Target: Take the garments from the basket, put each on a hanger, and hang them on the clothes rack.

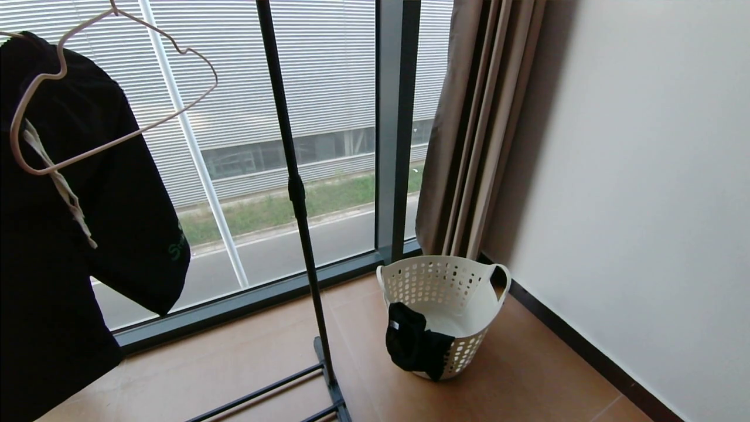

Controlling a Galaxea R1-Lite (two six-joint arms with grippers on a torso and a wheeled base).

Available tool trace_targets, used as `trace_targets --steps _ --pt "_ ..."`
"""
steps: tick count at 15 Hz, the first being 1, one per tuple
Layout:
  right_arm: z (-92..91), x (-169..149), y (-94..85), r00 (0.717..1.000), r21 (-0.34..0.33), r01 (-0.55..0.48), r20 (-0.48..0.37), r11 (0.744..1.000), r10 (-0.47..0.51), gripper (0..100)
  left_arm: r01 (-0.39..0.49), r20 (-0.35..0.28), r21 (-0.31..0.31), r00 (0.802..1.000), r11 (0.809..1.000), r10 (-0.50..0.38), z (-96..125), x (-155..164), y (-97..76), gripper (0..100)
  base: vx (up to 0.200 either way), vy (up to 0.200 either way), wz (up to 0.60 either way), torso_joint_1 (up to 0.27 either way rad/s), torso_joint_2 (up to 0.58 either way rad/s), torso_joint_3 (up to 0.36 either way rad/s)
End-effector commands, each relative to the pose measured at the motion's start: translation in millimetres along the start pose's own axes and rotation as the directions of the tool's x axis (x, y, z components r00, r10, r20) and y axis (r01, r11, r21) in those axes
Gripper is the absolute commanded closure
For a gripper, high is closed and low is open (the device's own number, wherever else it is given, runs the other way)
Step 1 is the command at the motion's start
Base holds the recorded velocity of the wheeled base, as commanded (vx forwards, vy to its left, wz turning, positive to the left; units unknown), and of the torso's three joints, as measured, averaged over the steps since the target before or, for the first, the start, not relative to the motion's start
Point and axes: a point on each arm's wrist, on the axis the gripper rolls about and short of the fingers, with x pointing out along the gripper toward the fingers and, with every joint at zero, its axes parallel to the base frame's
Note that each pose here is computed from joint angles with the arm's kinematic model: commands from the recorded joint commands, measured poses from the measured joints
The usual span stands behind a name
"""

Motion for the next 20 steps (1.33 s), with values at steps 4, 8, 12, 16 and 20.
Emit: trace_targets --steps 4,8,12,16,20 --pt "0.0 0.1 0.0 1.0 -0.001 -0.001 -0.002 1.0 0.001 0 0.001 -0.001 -0.009 1.0 1.0 -0.001 0.3 0.0 0.1 0 0.0 0.0 0.0 0.0 0.0 0.0" --pt "0.0 0.1 0.0 1.0 -0.001 -0.001 -0.002 1.0 0.001 0 -0.001 -0.001 -0.009 1.0 1.0 0.001 0.3 0.0 0.0 0 0.0 0.0 0.0 0.004 0.0 -0.081" --pt "-0.2 0.1 -0.1 1.0 0.008 0.002 -0.003 1.0 -0.002 0 0.001 -0.001 -0.01 1.0 1.0 -0.001 0.3 0.0 0.1 0 0.0 0.0 0.0 0.001 0.0 -0.188" --pt "-0.1 0.1 -0.1 1.0 0.008 0.002 -0.002 1.0 -0.002 0 0.001 -0.001 -0.01 1.0 1.0 -0.001 0.3 0.0 0.1 0 0.0 0.0 0.0 0.004 0.0 -0.194" --pt "-0.1 0.1 -0.1 1.0 0.008 0.002 -0.002 1.0 -0.002 0 -0.001 -0.001 -0.012 1.0 1.0 0.001 0.3 0.0 0.0 0 0.0 0.0 0.0 0.004 0.0 -0.196"
